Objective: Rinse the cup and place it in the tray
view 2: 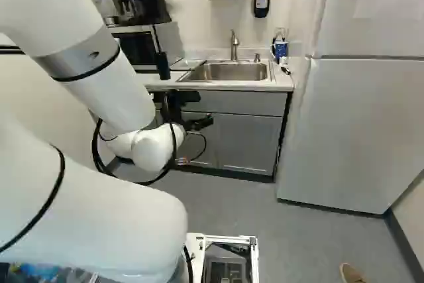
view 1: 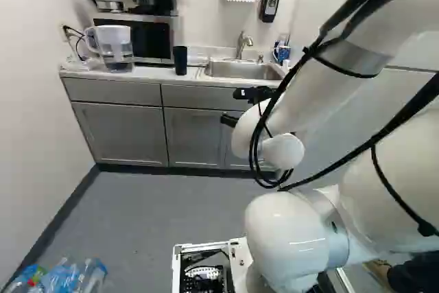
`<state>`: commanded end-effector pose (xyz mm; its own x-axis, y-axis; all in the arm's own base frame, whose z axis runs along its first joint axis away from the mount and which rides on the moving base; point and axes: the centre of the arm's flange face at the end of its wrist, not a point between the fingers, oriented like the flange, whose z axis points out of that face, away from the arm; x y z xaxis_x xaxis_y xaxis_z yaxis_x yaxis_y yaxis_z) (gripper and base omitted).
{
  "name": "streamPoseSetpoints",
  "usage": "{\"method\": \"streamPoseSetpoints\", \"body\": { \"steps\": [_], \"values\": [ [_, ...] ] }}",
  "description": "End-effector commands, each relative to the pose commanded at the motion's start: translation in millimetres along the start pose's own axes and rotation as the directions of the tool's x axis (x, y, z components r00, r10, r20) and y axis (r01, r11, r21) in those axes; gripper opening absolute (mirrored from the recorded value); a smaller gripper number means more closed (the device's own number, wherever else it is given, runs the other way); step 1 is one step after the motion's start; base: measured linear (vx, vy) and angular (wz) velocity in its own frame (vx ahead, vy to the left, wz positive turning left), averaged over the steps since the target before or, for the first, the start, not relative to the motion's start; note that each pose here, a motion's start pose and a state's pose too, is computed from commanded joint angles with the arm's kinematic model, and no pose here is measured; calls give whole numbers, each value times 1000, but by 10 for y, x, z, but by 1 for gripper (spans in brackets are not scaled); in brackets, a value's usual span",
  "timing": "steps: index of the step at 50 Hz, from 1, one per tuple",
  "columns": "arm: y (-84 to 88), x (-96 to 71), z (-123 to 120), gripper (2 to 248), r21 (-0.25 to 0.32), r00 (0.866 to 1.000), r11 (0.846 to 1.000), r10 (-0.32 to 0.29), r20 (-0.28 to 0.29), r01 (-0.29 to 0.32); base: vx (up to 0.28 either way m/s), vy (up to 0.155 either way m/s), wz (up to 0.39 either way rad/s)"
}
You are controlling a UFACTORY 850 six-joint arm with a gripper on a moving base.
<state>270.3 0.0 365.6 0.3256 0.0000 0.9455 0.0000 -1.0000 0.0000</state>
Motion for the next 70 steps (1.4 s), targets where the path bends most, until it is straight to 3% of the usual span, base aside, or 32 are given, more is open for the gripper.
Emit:
{"method": "streamPoseSetpoints", "body": {
  "steps": [28, 70],
  "values": [
    [3, 44, 0, 247, -1, 1000, 1000, 0, -14, 0, 0, 0, 0],
    [65, 639, 366, 247, -19, 994, 1000, 4, -111, -6, 0, 0, 0]
  ]
}}
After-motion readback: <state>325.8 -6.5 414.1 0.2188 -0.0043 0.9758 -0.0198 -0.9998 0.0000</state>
